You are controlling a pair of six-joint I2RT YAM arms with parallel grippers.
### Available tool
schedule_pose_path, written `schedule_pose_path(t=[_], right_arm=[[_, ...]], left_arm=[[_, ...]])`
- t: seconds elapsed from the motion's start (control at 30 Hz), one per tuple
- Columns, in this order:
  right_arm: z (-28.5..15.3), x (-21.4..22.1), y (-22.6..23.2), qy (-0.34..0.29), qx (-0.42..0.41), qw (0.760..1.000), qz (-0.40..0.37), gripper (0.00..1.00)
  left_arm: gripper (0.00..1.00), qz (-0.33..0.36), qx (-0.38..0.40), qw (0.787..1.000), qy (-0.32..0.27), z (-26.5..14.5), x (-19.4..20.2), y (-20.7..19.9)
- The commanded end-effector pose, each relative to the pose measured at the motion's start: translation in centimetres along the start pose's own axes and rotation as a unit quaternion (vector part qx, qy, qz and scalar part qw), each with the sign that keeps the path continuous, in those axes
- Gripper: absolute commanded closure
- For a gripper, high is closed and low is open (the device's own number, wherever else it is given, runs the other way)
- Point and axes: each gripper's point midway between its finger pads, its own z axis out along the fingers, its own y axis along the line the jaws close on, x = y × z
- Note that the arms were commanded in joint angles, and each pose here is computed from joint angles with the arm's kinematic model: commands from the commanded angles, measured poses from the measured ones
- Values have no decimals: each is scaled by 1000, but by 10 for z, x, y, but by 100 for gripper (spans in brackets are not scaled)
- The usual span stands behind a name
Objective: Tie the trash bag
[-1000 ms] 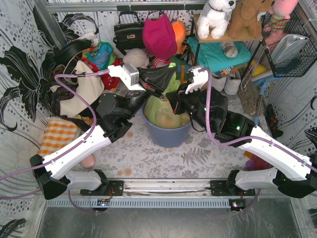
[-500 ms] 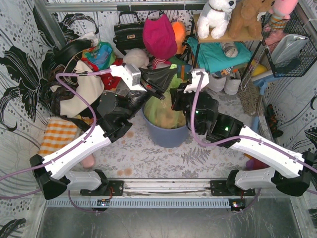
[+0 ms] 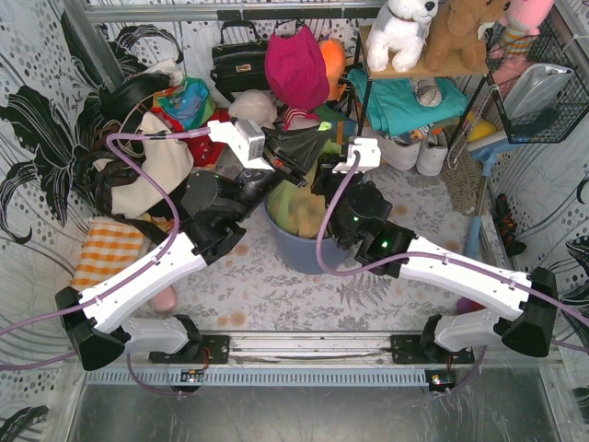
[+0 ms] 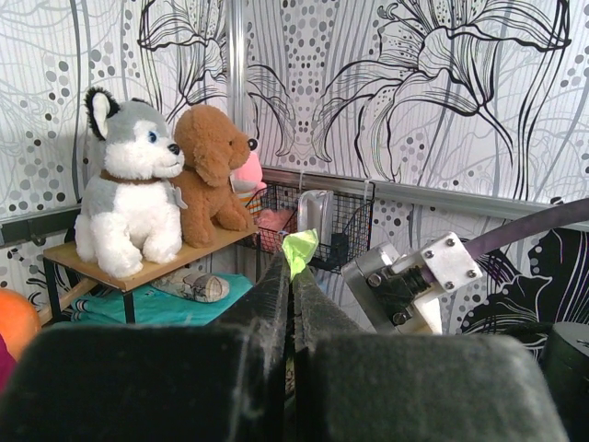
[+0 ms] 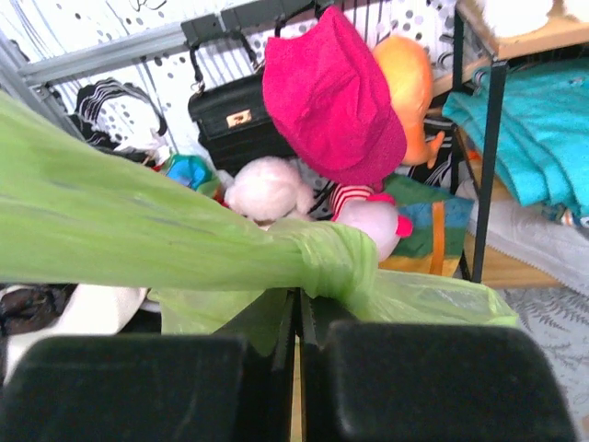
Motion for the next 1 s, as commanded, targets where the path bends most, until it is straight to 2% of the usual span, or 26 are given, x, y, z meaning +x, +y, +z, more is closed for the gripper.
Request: schedule_pose_path(t=[0.0, 0.27, 0.4, 0.47, 0.53, 0.57, 0.63, 0.8, 0.97], right_arm=[[5, -25, -9, -59, 43, 997, 3, 100], [13, -37, -13, -119, 77, 990, -7, 100], [16, -39, 7, -136, 25, 990, -3, 100], [15, -38, 24, -134, -26, 991, -7, 100], [11, -37, 37, -127, -71, 989, -4, 100], [9, -34, 42, -119, -88, 989, -8, 100], [4, -32, 49, -108, -119, 987, -7, 100], [-7, -25, 59, -85, -170, 982, -2, 100], [-12, -20, 62, -67, -188, 980, -9, 100]], left_arm=[[94, 6, 13, 999, -39, 4, -29, -6], [93, 3, 17, 999, -36, 3, -28, -8], [92, 6, 17, 999, -36, 1, -30, -8], [84, 8, 12, 999, -36, -1, -31, -6], [60, 12, -2, 999, -38, -5, -35, -2], [52, 13, -10, 999, -40, -7, -38, 1], [41, 16, -29, 999, -41, -11, -44, 7], [26, 22, -97, 994, -51, -25, -69, 28], [24, 33, -201, 978, -46, -49, -86, 62]])
